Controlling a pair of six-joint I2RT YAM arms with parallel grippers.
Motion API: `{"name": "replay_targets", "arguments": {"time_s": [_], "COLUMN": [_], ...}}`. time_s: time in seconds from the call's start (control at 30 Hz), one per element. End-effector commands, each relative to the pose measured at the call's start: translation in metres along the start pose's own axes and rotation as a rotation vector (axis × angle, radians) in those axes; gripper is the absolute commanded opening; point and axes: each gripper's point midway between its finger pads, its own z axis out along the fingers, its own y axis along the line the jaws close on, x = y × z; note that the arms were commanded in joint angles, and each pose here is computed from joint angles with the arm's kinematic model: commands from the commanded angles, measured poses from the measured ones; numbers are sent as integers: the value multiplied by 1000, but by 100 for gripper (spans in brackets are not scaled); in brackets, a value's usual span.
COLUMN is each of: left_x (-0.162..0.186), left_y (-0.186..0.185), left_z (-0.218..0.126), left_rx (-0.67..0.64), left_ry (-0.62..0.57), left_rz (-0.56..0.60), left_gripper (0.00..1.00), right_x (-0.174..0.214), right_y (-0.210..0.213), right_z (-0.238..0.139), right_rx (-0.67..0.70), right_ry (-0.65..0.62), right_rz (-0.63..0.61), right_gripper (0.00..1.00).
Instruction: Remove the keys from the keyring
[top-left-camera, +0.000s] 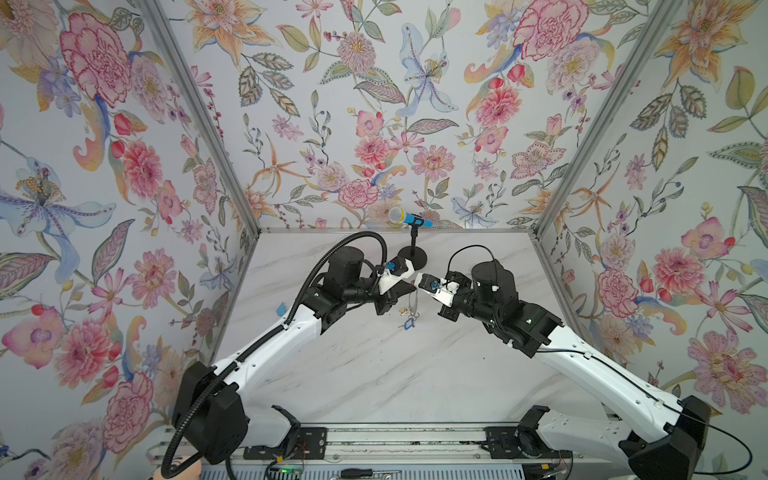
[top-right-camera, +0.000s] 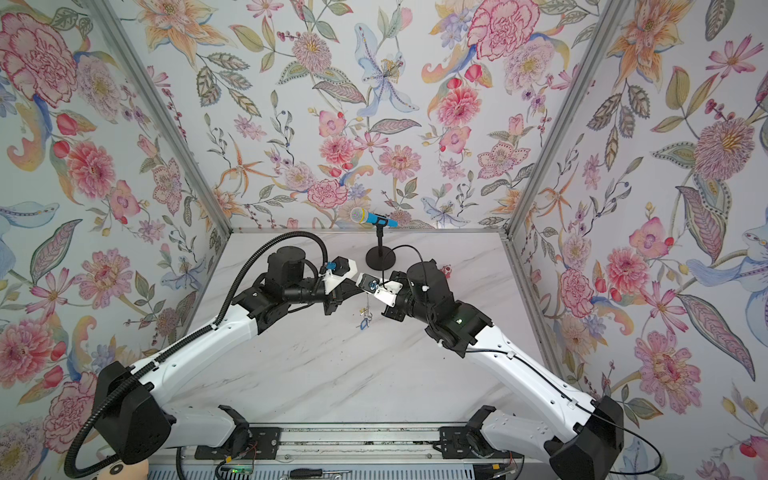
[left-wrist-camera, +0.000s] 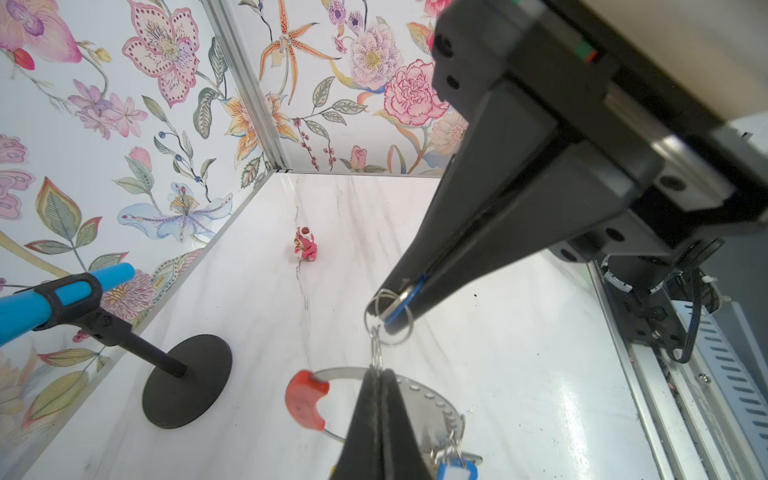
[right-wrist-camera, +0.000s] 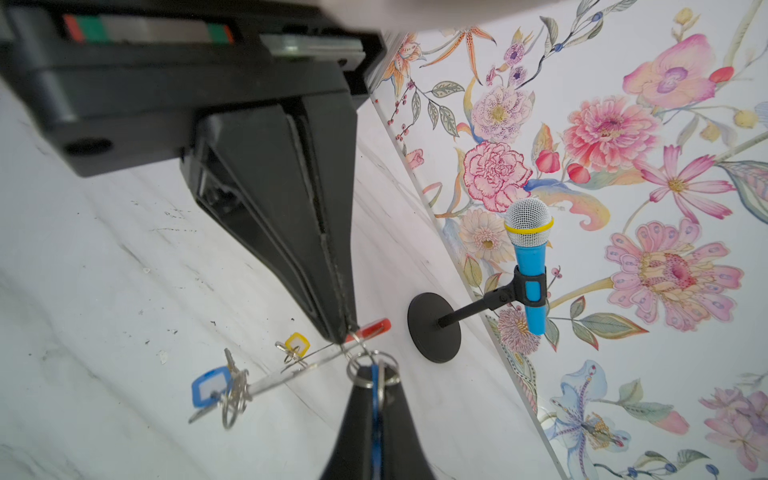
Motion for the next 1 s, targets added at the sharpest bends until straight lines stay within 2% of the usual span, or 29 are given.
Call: {"name": "replay_targets", "arguments": {"time_s": [0.0, 0.2, 0.47, 0.7, 0.97], "left_x": [11, 16, 9, 23, 19], "left_y": [5, 5, -11, -26, -27], "left_z": [-1, 1, 5, 2, -7], "left_rx": [-24, -9, 85, 165, 153], "left_ry": [101, 168, 139, 192, 202], "left_rz": [62, 110, 127, 166, 237], "left_gripper": [0, 0, 0, 0, 0], "right_x": [-23, -24, -30, -26, -19], "right_y": [-19, -20, -23, -35, -40], "right_z": [-19, -18, -17, -21, -19], "right_rx": [49, 43, 29, 49, 32], "right_ry": [-58, -38, -60, -50, -24], "right_rz": [-10, -23, -16, 0, 8], "right_gripper": [0, 0, 0, 0, 0]}}
